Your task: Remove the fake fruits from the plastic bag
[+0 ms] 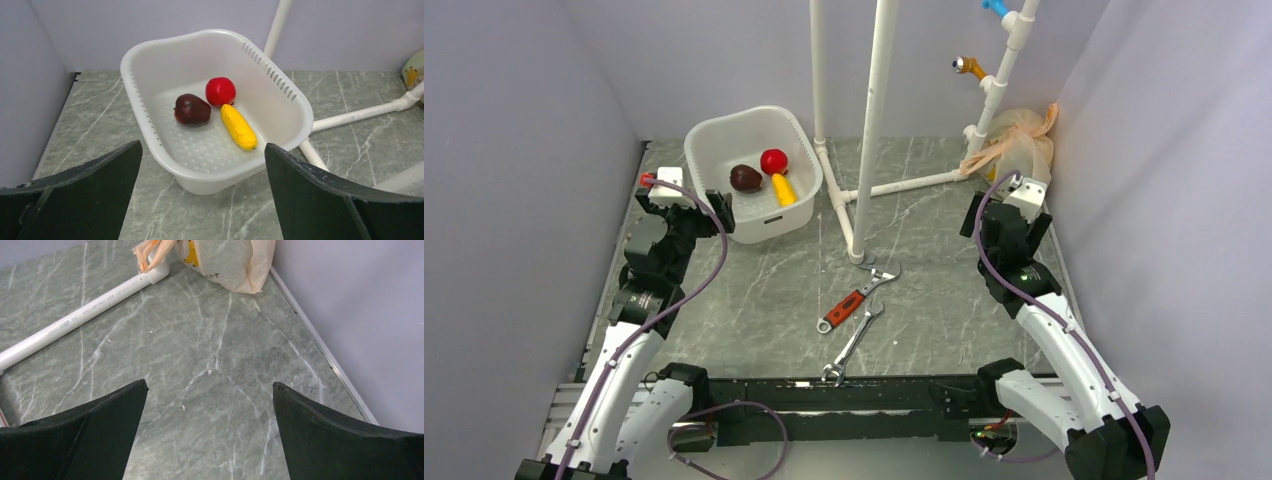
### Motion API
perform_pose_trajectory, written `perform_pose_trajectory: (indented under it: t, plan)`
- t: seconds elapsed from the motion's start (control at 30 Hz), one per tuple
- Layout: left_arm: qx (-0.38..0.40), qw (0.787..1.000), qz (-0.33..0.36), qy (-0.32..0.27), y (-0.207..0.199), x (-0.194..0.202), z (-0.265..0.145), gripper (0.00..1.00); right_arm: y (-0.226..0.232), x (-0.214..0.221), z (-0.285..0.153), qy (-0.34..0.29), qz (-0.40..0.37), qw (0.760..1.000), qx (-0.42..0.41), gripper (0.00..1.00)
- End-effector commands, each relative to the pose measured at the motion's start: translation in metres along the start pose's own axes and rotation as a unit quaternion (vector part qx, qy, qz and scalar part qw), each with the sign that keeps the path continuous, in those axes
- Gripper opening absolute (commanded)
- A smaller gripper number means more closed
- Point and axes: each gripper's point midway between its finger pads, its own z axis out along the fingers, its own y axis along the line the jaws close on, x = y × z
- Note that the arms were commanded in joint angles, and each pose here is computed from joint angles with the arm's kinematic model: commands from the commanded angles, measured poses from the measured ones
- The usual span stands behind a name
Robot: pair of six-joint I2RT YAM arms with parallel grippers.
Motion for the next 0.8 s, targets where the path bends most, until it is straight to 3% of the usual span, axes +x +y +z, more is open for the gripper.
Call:
perform_pose_trajectory:
  t: [0.0, 0.77]
  plan:
    - [0.016, 0.999, 0.002, -0.029, -0.006, -0.023, -0.001, 0.99, 0.002, -0.026, -0.003, -0.038, 0.035, 0.999, 0.003, 1.0]
    - [0.051, 0.999, -0.004, -0.009, -0.02, -0.013, 0.006, 0.99, 0.008, -0.027, -0.001, -0.059, 0.057, 0.997, -0.014, 1.0]
